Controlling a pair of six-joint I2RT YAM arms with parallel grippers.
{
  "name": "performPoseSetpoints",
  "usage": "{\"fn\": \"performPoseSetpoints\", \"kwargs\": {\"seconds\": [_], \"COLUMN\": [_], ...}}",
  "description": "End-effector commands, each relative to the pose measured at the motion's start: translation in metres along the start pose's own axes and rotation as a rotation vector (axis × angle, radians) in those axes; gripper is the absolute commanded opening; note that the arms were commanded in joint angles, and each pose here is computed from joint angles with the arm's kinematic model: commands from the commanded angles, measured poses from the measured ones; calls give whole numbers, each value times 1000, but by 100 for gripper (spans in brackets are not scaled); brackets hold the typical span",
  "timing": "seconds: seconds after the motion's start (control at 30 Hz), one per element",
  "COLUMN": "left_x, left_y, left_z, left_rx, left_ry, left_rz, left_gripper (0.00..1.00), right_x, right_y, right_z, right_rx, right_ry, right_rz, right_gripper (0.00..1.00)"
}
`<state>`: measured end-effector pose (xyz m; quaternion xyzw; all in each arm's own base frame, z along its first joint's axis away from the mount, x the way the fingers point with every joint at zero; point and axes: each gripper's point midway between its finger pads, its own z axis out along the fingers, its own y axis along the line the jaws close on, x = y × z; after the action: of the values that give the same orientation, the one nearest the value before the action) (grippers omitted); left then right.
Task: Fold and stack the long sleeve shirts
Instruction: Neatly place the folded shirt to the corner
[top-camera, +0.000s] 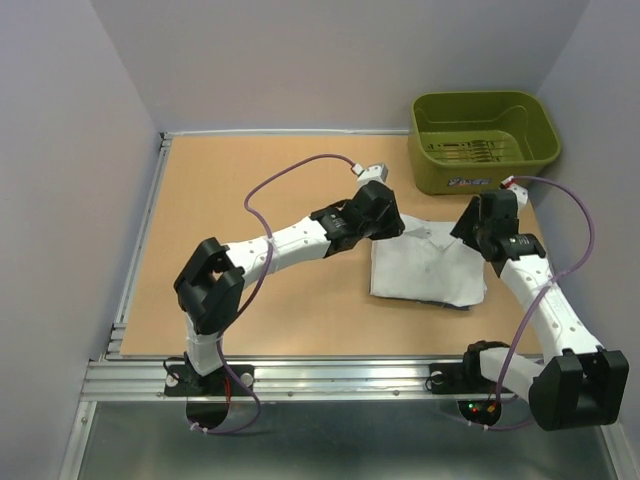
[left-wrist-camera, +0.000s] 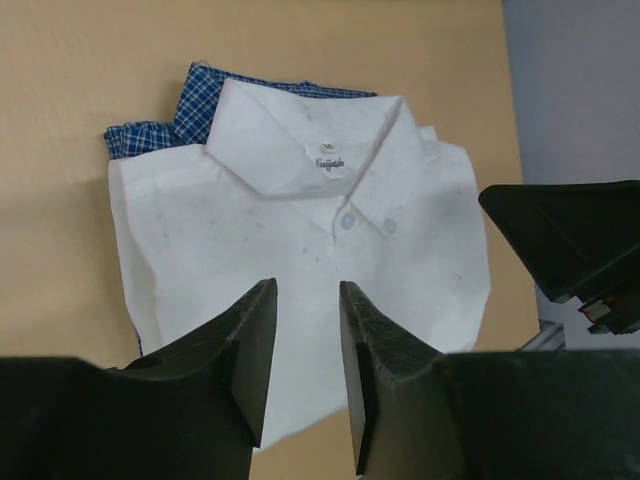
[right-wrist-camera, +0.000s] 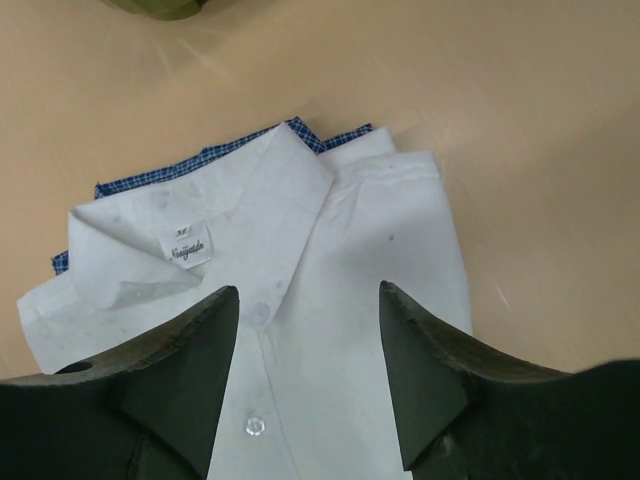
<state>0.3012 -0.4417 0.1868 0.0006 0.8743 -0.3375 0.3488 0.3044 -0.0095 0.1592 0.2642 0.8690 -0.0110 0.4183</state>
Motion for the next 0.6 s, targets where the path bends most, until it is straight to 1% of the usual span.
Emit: {"fn": "performPoseSetpoints", "kwargs": {"seconds": [0.0,0.03,0.13,0.17,0.23,0.3,0.37,0.4,0.43,0.5,0.53,0.57], "left_x": [25,30,46,50,57,61,57,49,45,36,25,20], "left_y": [21,26,42,45,52,49,45,38,36,30,22,20], "left_z": [27,31,42,44,49,48,43,37,33,23,13,6], "left_rx": [-48,-56,-75,-80,-88,-72,-58,-42,-36,-29,-12,-8], "left_ry": [59,70,99,107,124,147,145,127,117,97,70,59], "left_rz": [39,37,32,30,25,19,8,5,2,-4,-13,-22], "left_gripper": [40,38,36,36,36,36,41,43,51,60,65,73], "right_x": [13,23,37,48,54,54,44,34,25,14,2,3], "right_y": [-11,-20,-37,-44,-50,-49,-39,-33,-25,-16,-10,-5], "right_z": [23,31,46,49,53,53,46,42,34,24,18,12], "right_rx": [19,39,71,87,100,91,29,-1,-52,-104,-129,-155], "right_ry": [-1,17,51,73,90,93,77,54,31,12,-8,13], "right_rz": [42,60,111,120,135,134,106,97,65,37,20,9], "right_gripper": [63,62,61,61,61,62,65,66,70,75,80,82]}}
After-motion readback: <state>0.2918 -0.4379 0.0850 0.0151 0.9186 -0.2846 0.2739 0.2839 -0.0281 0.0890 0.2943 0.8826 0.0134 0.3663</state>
